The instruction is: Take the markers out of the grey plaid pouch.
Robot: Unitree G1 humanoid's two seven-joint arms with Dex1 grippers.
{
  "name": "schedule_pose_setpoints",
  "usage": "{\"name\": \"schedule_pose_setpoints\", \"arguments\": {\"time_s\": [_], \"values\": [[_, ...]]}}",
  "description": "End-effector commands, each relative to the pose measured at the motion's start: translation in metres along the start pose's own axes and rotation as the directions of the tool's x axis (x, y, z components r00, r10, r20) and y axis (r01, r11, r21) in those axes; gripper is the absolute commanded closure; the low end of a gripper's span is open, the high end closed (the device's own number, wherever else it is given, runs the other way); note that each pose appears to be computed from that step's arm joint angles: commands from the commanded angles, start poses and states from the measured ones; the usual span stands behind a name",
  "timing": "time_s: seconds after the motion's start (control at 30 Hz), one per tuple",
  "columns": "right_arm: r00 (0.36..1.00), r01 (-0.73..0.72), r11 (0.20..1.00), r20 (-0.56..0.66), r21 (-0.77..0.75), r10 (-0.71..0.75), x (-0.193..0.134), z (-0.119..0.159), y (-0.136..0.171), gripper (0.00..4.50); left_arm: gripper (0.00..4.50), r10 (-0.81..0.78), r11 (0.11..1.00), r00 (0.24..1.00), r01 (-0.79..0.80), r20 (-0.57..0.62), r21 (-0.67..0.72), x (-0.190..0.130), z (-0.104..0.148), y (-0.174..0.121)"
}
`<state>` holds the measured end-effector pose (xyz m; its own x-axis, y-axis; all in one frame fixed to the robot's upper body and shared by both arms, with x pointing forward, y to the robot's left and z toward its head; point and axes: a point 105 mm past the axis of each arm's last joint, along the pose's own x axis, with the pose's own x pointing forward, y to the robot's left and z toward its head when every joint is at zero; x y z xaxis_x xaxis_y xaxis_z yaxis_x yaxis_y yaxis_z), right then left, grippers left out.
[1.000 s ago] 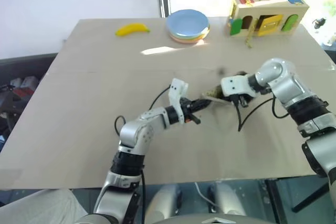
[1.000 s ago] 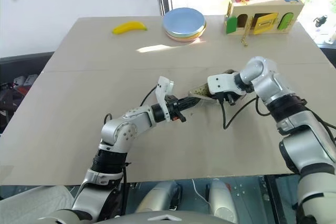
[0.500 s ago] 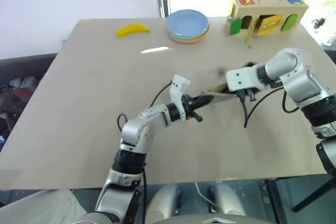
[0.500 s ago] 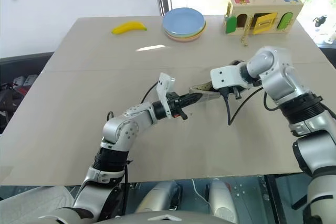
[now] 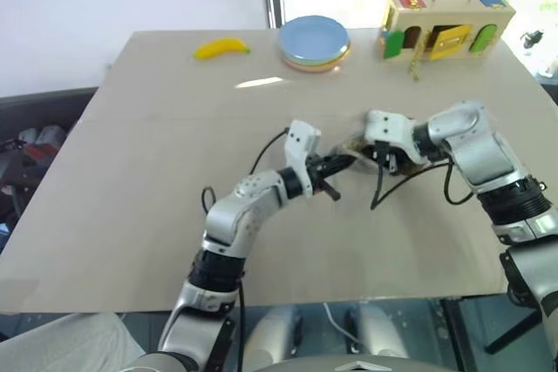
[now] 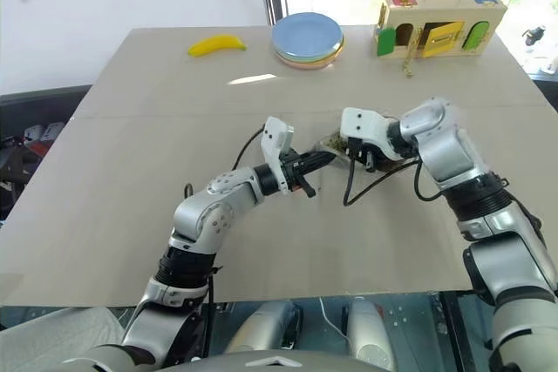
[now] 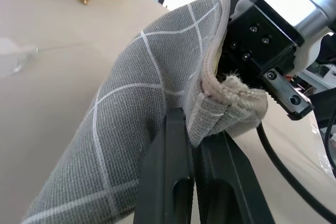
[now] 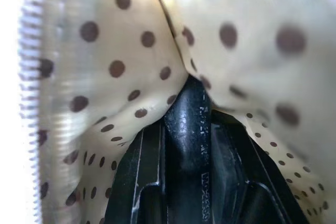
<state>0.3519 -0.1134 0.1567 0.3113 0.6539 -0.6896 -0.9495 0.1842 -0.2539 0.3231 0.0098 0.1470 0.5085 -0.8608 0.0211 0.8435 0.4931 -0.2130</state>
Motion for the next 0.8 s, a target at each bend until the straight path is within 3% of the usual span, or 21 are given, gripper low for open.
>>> {"name": "schedule_pose_setpoints", "arguments": {"time_s": [0.03, 0.17, 0.3, 0.5, 0.6, 0.8], "values": [[0.987, -0.064, 0.994, 0.156, 0.085, 0.050, -0.016, 0.029, 0.008, 4.00, 4.50, 0.030, 0.999, 1.000, -0.030, -0.005, 0.035, -0.001, -0.006, 0.004], [0.959, -0.070, 0.946, 0.283, 0.318, -0.024, -0.021, 0.042, -0.004, 4.00, 4.50, 0.021, 0.998, 1.000, -0.021, -0.010, 0.063, -0.002, -0.010, 0.001], [0.952, 0.019, 0.894, 0.266, 0.448, -0.154, -0.023, 0.030, -0.021, 4.00, 4.50, 0.012, 0.997, 1.000, -0.011, -0.012, 0.073, -0.002, -0.013, -0.002], [0.953, 0.078, 0.866, 0.220, 0.494, -0.211, -0.024, 0.018, -0.025, 4.00, 4.50, 0.012, 0.997, 1.000, -0.011, -0.015, 0.078, -0.002, -0.014, -0.002], [0.949, 0.037, 0.816, 0.234, 0.576, -0.209, -0.028, 0.019, -0.021, 4.00, 4.50, 0.023, 0.997, 1.000, -0.022, -0.017, 0.078, -0.004, -0.015, 0.000], [0.950, 0.012, 0.796, 0.241, 0.605, -0.197, -0.045, 0.015, -0.017, 4.00, 4.50, 0.051, 0.996, 0.998, -0.049, -0.027, 0.081, -0.007, -0.018, 0.006]]}}
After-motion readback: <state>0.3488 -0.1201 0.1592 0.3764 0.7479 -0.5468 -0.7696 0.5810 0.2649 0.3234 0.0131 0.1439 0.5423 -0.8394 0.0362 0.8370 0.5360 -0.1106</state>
